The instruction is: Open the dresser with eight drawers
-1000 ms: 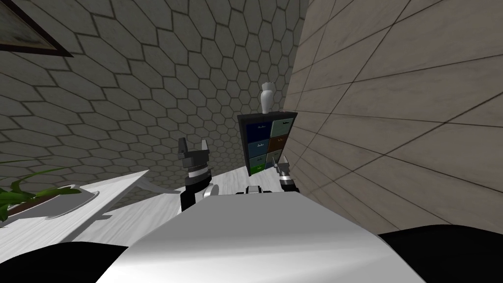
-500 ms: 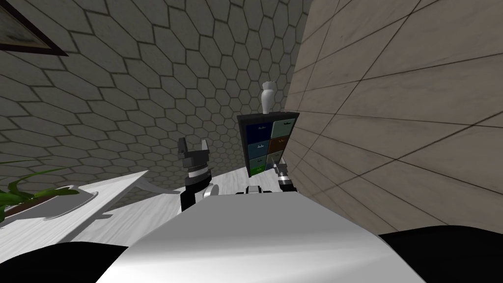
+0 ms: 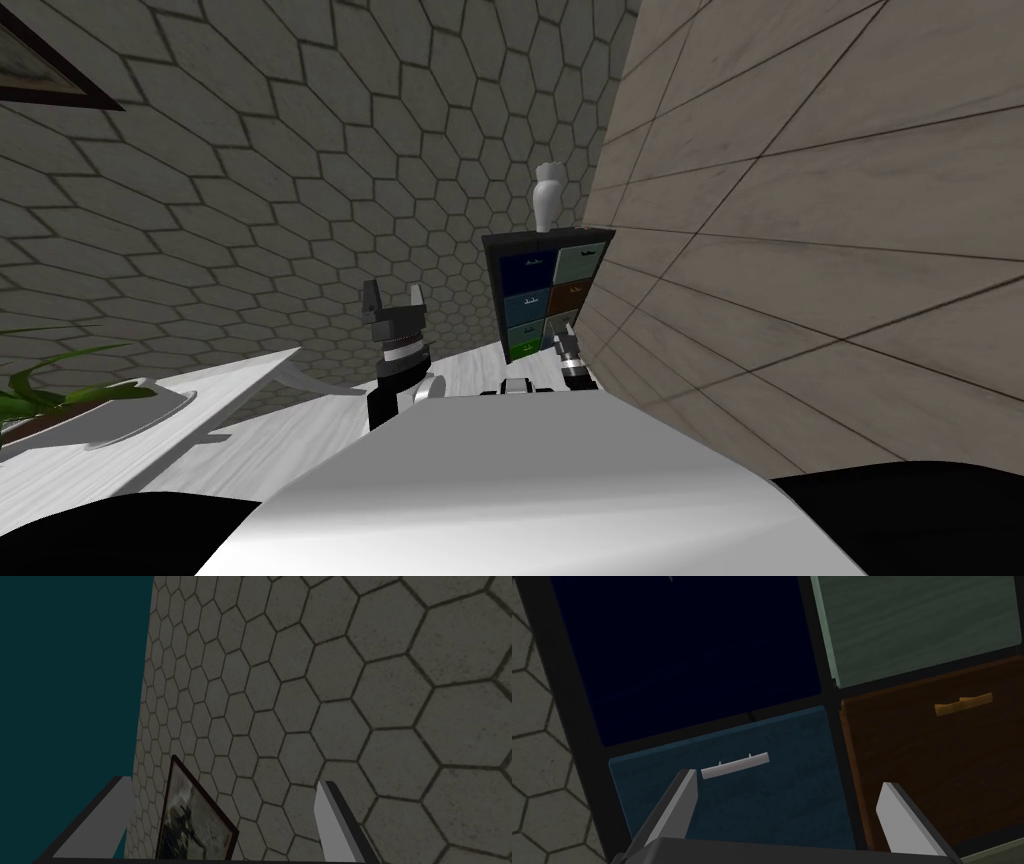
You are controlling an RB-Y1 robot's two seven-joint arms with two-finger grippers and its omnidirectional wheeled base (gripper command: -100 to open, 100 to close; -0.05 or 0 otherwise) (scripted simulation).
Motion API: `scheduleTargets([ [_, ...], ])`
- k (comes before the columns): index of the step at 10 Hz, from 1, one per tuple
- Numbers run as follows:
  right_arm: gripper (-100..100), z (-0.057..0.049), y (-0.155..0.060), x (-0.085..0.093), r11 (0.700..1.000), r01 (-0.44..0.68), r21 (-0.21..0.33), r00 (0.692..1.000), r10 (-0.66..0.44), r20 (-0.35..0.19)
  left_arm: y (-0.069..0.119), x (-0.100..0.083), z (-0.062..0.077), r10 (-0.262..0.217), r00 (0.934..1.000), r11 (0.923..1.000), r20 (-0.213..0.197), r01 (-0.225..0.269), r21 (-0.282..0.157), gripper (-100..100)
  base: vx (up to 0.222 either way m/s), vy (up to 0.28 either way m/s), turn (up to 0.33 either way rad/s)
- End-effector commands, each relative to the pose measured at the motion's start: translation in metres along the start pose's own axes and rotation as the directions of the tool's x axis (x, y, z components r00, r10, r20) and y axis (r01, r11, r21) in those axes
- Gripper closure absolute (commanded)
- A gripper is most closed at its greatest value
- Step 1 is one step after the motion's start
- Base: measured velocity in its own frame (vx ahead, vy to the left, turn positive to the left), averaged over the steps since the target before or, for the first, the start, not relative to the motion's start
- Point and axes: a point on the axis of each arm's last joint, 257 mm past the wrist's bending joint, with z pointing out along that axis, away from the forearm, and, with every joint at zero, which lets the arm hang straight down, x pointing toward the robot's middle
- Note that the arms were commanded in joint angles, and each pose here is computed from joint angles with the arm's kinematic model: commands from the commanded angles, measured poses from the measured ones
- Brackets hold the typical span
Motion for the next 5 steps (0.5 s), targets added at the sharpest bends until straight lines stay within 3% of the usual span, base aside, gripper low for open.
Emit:
scheduleTargets([
  [1,-100,0.000,-0.005,-0.019,0.994,-0.105,-0.002,0.994,0.105,0.030,0.000,0.000,0.000,0.000,1.0000,1.0000,0.000,0.000,0.000,0,0.079,-0.058,0.047],
  [3,-100,0.000,-0.005,-0.019,0.989,-0.148,-0.003,0.989,0.148,0.030,0.000,0.000,0.000,0.000,1.0000,1.0000,0.000,0.000,0.000,0,0.046,-0.029,0.017],
  [4,-100,0.000,-0.010,-0.030,0.980,-0.200,-0.006,0.979,0.200,0.050,0.000,0.000,0.000,0.000,1.0000,1.0000,0.000,0.000,0.000,0,0.048,-0.030,0.047],
  [5,-100,0.000,-0.010,-0.030,0.974,-0.226,-0.007,0.973,0.226,0.049,0.000,0.000,0.000,0.000,1.0000,1.0000,0.000,0.000,0.000,0,0.047,-0.032,0.034],
])
